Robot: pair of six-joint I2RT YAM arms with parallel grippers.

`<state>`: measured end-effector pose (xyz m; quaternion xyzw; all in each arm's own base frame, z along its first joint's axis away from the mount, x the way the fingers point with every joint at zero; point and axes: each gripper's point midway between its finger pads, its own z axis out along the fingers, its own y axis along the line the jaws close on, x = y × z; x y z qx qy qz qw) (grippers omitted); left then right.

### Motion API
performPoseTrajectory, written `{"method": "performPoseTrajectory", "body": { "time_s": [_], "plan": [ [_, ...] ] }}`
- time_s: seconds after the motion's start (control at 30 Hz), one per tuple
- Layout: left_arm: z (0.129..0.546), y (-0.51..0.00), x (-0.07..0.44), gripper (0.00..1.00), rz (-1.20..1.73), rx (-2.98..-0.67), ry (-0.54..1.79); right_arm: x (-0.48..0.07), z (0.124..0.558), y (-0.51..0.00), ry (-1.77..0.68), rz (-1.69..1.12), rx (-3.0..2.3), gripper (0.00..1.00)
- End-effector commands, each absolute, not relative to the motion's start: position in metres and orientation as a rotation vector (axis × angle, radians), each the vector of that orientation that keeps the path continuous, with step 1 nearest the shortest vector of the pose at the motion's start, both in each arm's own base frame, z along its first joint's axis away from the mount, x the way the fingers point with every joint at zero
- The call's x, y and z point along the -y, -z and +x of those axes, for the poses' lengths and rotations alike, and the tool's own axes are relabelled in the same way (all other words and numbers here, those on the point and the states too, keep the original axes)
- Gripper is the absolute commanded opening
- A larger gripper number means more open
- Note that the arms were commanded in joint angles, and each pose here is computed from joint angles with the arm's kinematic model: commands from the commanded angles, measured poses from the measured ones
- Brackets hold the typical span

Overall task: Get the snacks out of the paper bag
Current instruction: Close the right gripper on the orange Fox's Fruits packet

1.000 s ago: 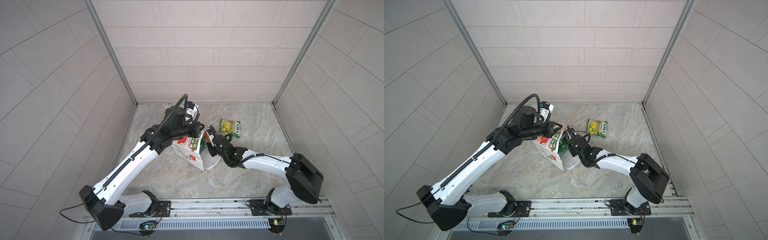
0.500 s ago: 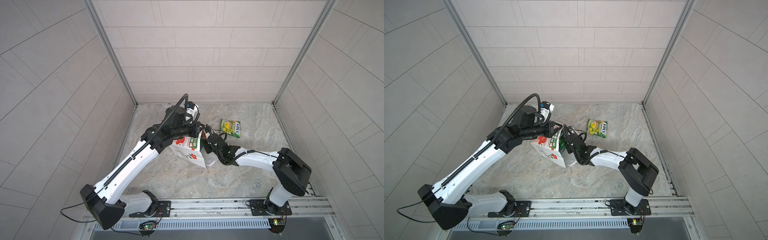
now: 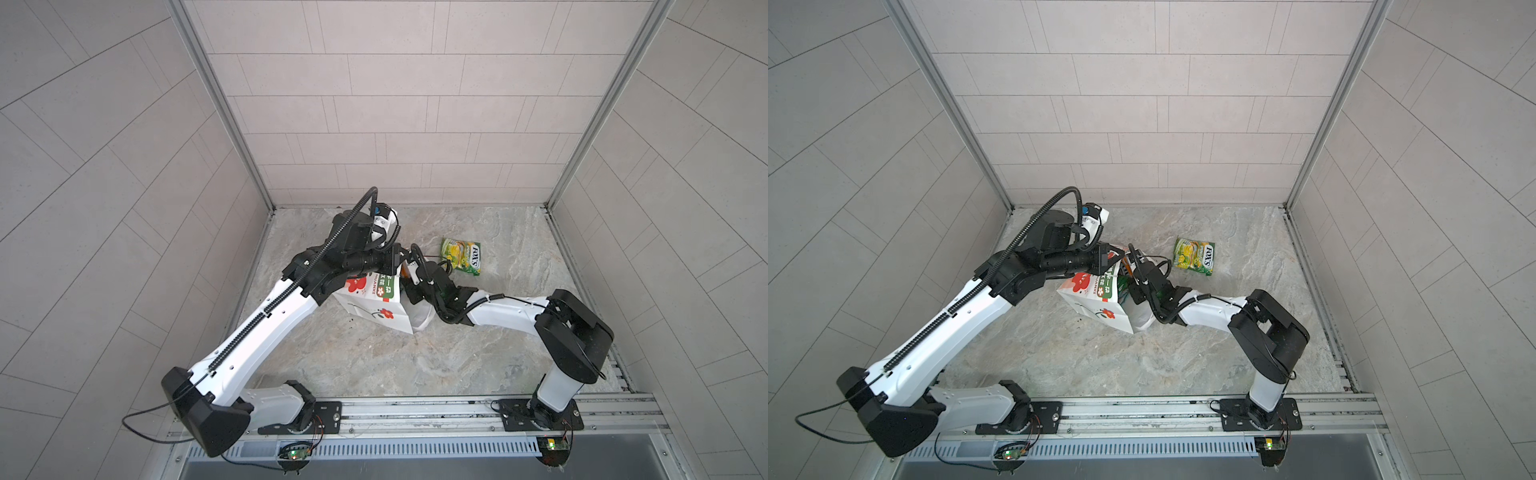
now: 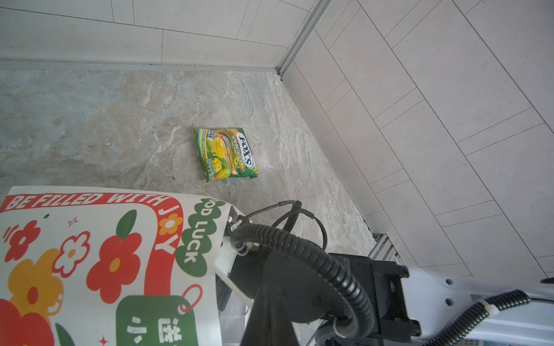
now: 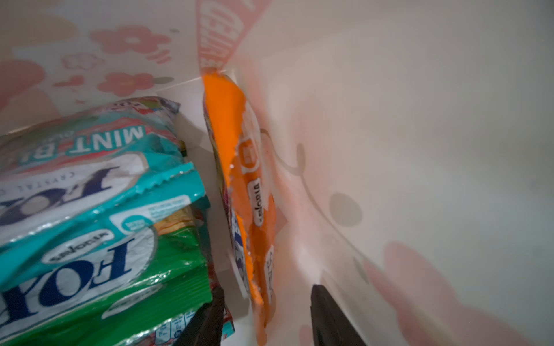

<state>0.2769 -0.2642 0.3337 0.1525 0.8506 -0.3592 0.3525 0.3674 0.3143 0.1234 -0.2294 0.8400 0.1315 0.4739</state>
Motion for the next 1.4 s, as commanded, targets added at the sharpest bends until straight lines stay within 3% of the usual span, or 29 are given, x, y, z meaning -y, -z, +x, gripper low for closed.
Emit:
{"method": "performPoseTrajectory", "body": {
  "time_s": [0.0, 0.3, 0.67, 0.77, 0.9, 1.37],
  "plan": [
    [0.266, -0.371, 0.275, 0.0, 0.466, -2.094, 1.026, -0.332, 0.367, -0.127, -0.415, -0.622, -2.024, 0.5],
    [0.266, -0.373, 0.277, 0.0, 0.476, -2.092, 1.03, -0.347, 0.37, -0.12, -0.501, -0.686, -2.045, 0.48],
    [0.268, -0.374, 0.278, 0.0, 0.478, -2.095, 1.016, -0.384, 0.341, -0.121, -0.759, -0.923, -2.016, 0.46],
    [0.268, -0.375, 0.277, 0.0, 0.479, -2.093, 1.012, -0.383, 0.344, -0.115, -0.723, -0.941, -2.05, 0.34],
    [0.268, -0.373, 0.272, 0.0, 0.476, -2.098, 0.981, -0.379, 0.347, -0.117, -0.684, -0.933, -2.059, 0.02],
    [0.276, -0.35, 0.245, 0.0, 0.414, -2.165, 0.771, -0.332, 0.336, -0.172, -0.608, -0.762, -1.952, 0.0]
  ]
}}
